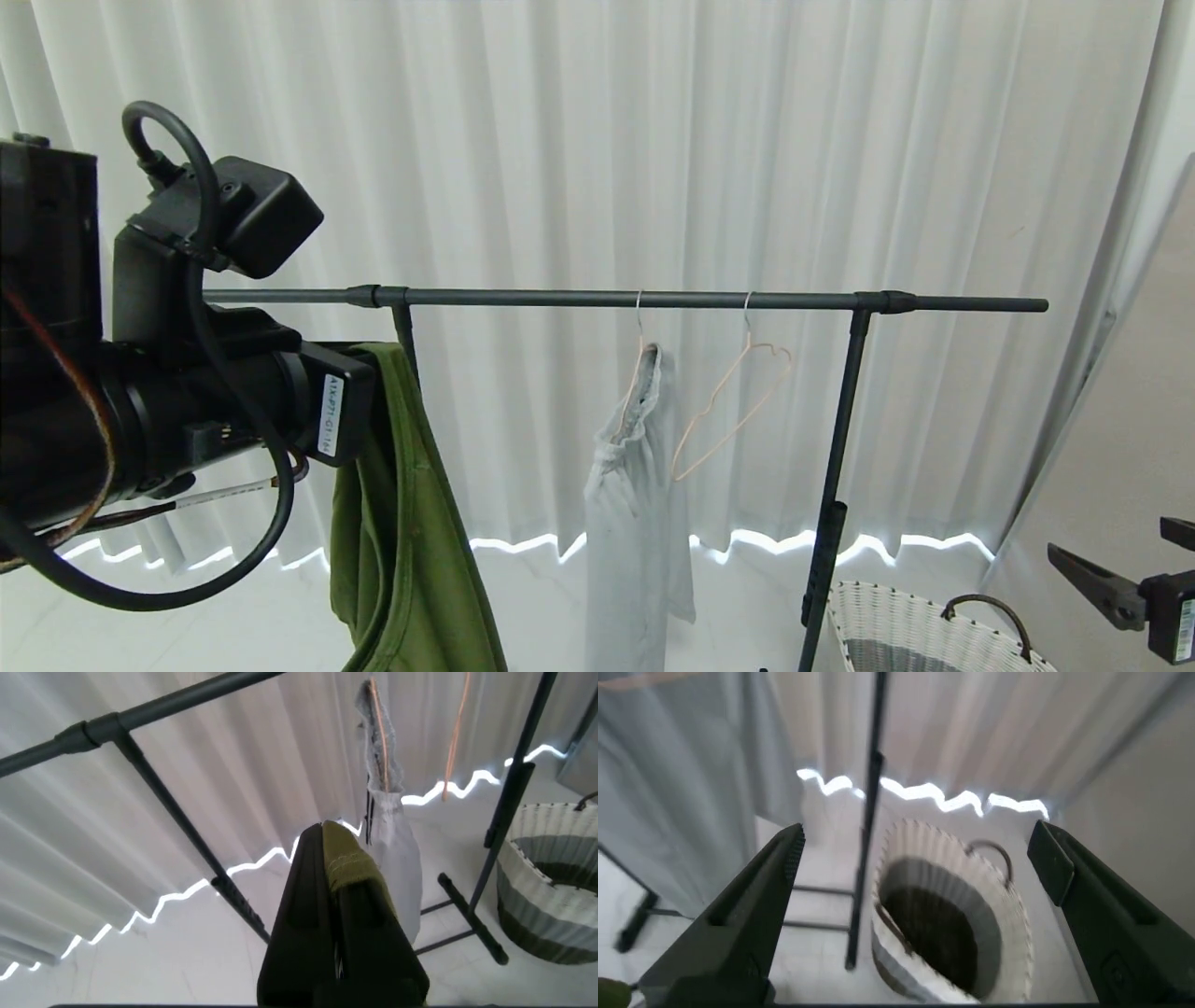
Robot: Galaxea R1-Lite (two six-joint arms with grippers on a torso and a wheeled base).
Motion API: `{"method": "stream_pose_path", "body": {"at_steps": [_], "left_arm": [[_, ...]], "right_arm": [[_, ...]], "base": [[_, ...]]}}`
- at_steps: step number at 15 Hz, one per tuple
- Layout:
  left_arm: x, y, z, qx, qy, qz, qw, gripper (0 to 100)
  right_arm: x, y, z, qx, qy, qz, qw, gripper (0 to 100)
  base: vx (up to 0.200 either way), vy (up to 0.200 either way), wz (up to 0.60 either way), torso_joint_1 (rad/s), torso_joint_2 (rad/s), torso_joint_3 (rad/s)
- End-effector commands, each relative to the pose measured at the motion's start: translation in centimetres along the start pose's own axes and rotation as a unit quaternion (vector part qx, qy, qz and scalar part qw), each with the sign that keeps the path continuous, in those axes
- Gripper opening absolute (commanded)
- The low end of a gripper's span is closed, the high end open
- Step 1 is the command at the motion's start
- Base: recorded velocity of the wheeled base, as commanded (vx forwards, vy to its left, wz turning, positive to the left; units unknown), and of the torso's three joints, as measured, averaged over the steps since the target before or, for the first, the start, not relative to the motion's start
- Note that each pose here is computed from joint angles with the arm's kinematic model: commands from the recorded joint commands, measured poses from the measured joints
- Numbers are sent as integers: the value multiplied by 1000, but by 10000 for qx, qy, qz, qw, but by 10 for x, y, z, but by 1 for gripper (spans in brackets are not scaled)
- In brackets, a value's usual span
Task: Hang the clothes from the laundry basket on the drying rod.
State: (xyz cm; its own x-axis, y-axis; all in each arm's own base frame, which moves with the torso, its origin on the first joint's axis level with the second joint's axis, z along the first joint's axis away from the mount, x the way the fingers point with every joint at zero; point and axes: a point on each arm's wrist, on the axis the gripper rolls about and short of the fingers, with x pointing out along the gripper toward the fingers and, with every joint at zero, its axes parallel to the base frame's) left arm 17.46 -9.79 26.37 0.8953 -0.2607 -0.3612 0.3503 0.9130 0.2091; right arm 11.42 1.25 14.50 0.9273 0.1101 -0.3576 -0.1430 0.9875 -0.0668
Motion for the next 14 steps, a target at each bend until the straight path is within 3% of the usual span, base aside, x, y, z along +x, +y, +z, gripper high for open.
{"method": "stream_pose_path", "body": {"at_steps": [1, 6, 10, 14], "left_arm": [[-2, 2, -3, -21, 25, 48, 10000, 0], [-6, 4, -8, -27, 32, 75, 10000, 0], [-2, 3, -11, -11, 135, 53, 9999, 0], [-1, 1, -19, 15, 246, 38, 9997, 0]], "right_arm": [[-1, 0, 6, -13, -129, 31, 9999, 100], [6, -1, 26, -14, -316, 70, 9995, 100], [11, -1, 28, 10, -255, 75, 9996, 100], [12, -1, 29, 10, -232, 77, 9997, 100]], "base": [[0, 0, 0, 0, 0, 0], [0, 200, 0, 3, 0, 5], [0, 200, 0, 7, 0, 1], [0, 0, 0, 0, 0, 0]]}}
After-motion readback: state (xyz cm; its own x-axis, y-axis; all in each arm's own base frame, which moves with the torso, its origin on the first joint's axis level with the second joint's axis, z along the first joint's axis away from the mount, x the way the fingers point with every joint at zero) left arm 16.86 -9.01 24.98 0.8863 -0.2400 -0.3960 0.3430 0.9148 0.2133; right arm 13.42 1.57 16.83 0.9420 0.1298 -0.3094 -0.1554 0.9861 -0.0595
